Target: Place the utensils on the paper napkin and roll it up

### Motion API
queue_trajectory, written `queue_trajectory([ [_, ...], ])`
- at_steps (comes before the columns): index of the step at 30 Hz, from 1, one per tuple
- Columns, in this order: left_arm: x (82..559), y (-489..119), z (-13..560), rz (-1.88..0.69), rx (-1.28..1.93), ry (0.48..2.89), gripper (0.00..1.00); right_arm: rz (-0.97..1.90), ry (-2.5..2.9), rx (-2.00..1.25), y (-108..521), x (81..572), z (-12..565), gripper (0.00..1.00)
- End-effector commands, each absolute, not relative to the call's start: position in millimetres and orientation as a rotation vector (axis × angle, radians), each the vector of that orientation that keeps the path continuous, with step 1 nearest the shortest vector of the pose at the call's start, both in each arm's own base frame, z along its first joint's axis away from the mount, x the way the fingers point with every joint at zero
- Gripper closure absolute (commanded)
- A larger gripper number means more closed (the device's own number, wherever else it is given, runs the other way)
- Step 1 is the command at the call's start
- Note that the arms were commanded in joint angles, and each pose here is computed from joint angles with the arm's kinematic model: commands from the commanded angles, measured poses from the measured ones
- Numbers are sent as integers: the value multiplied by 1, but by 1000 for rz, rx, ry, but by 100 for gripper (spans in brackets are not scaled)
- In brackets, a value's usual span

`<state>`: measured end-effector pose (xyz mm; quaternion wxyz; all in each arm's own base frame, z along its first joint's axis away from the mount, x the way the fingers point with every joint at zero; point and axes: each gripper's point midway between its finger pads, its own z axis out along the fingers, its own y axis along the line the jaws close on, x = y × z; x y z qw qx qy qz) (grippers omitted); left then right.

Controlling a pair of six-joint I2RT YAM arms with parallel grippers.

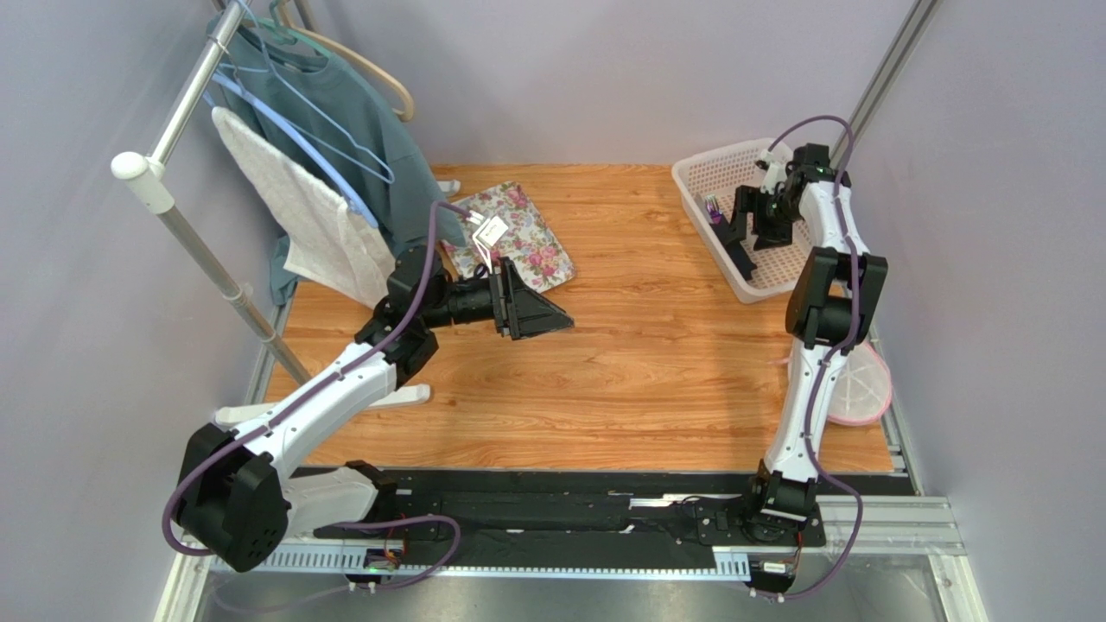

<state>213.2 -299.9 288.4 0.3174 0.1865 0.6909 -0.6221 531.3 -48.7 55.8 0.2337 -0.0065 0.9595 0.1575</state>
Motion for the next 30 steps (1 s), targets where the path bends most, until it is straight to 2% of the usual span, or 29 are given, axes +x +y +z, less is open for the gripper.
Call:
queue_trajectory([
  [1, 216, -299, 294, -1620, 509, 1790, 29, 348, 2390, -136, -52, 556, 152, 26],
  [4, 218, -298, 296, -1601, 519, 1792, 29, 351, 2325, -169, -48, 555, 181, 25],
  [6, 223, -297, 296, -1548, 542, 1836, 27, 357, 2290, -184, -45, 553, 197, 20],
  [7, 224, -296, 295, -1530, 556, 1852, 27, 359, 2276, -191, -44, 552, 203, 14],
  [8, 226, -293, 284, -1491, 584, 1903, 25, 365, 2229, -217, -39, 547, 226, 4],
  [9, 230, -292, 298, -1461, 624, 1878, 6, 368, 2212, -223, -37, 544, 234, 0],
  [11, 240, -284, 285, -1353, 671, 1955, 1, 386, 2154, -254, -28, 531, 263, 0],
  [13, 249, -282, 308, -1285, 728, 1925, 1, 405, 2141, -261, -22, 518, 275, 0],
  [14, 256, -275, 290, -1201, 736, 2017, 1, 410, 2107, -276, -16, 506, 295, 0],
  [15, 265, -273, 309, -1149, 742, 1998, 1, 420, 2101, -282, -12, 498, 300, 0],
  [17, 278, -260, 289, -1012, 738, 2139, 1, 470, 2125, -298, 0, 477, 300, 0],
  [18, 287, -255, 303, -958, 730, 2123, 1, 474, 2104, -315, 6, 463, 314, 0],
  [21, 302, -235, 304, -822, 716, 2155, 1, 551, 2148, -330, 29, 421, 307, 0],
  [23, 302, -223, 300, -761, 725, 2179, 1, 624, 2247, -332, 45, 393, 271, 0],
  [24, 301, -219, 297, -740, 723, 2190, 1, 616, 2231, -357, 51, 376, 276, 0],
  [26, 297, -207, 293, -671, 716, 2194, 1, 630, 2306, -377, 59, 350, 237, 0],
  [30, 269, -190, 260, -641, 735, 2242, 1, 588, 2334, -441, 66, 312, 204, 0],
])
